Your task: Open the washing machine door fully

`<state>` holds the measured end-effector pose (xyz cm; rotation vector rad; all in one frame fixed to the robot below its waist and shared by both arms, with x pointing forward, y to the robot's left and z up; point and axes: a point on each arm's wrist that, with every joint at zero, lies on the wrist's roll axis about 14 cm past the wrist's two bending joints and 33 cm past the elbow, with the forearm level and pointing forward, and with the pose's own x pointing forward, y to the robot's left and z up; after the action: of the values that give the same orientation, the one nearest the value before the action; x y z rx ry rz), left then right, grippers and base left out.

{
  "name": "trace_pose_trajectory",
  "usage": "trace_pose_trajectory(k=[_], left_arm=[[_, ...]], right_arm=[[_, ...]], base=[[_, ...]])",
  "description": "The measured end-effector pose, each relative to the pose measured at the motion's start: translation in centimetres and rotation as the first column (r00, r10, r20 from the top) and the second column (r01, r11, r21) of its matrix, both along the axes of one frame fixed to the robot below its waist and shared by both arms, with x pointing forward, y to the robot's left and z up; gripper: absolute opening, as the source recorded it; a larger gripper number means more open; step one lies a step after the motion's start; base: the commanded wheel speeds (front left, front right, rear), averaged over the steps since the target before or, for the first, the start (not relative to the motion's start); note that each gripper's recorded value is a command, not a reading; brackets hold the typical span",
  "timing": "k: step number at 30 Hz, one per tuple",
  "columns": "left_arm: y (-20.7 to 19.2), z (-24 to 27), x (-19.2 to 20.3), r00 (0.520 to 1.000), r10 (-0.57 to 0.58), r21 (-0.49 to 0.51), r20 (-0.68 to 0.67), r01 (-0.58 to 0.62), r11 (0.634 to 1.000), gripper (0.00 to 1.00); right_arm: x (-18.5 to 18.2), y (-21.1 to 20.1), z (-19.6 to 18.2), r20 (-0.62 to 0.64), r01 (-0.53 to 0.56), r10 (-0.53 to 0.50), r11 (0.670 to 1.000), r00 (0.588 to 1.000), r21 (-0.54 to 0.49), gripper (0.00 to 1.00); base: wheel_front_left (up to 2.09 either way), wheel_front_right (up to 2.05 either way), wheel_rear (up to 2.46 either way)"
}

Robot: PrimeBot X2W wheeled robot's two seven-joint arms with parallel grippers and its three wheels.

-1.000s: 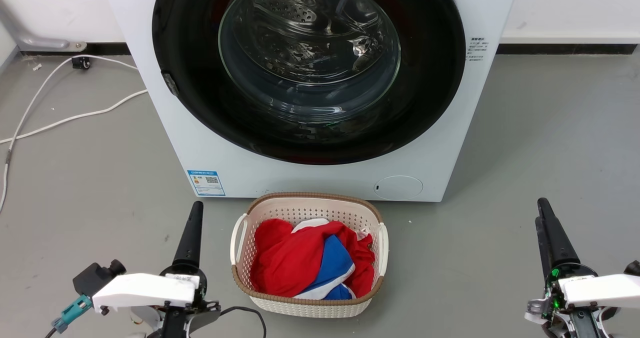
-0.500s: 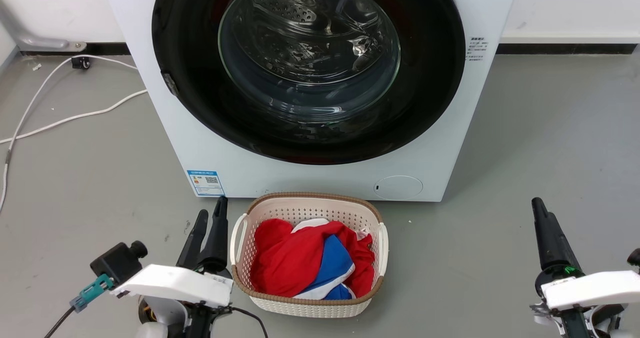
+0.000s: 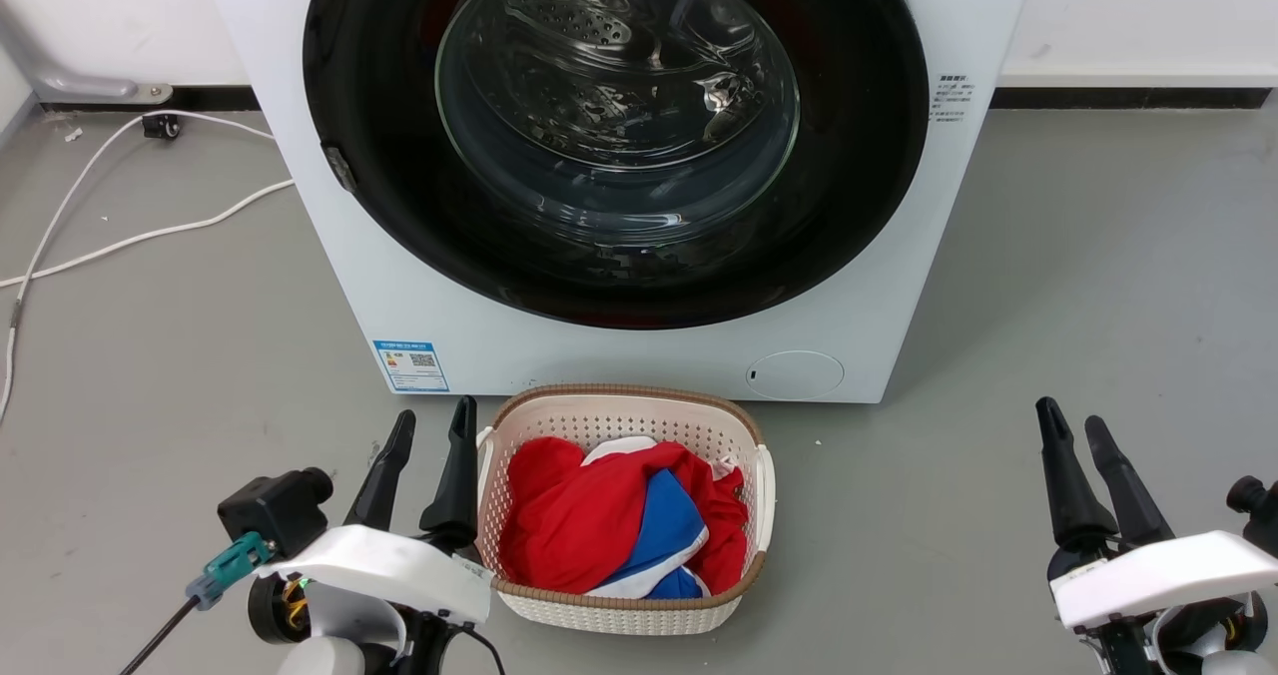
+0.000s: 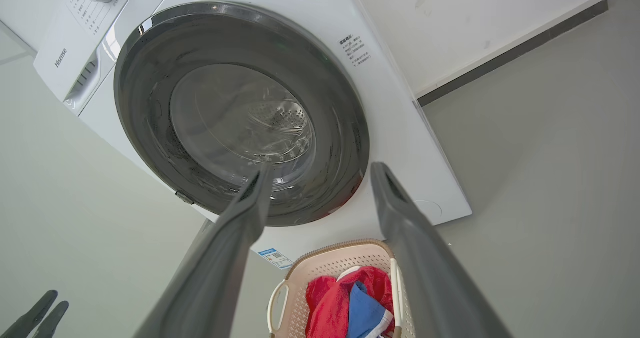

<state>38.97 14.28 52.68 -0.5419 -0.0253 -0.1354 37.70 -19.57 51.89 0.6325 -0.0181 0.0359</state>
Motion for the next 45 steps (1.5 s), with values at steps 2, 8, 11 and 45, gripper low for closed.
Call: trace_pose_trajectory(k=[2,8,11,45], left_arm=[[-0.1,0.0,0.0,1.0,0.0,0.035,0.005,0.0,0.999,1.0],[-0.1,0.1,-0.1,1.0,0.0,0.127,0.021,-0.002,0.992,1.0],[-0.1,0.1,-0.1,1.0,0.001,0.167,0.03,-0.006,0.986,1.0],[-1.3,0.0,-0.3,0.994,-0.039,0.427,0.104,-0.009,0.904,1.0]], right_arm=[[0.0,0.1,0.0,-0.002,-0.007,0.007,0.999,1.0,-0.041,1.0],[-0.3,0.3,-0.3,-0.016,-0.02,0.019,0.991,1.0,-0.135,1.0],[-0.3,0.4,-0.3,-0.017,-0.025,0.023,0.985,1.0,-0.173,1.0],[-0.8,1.0,-0.4,-0.038,-0.053,0.04,0.881,0.998,-0.47,1.0]], base=[[0.0,0.0,0.0],[0.0,0.0,0.0],[0.0,0.0,0.0],[0.0,0.0,0.0]])
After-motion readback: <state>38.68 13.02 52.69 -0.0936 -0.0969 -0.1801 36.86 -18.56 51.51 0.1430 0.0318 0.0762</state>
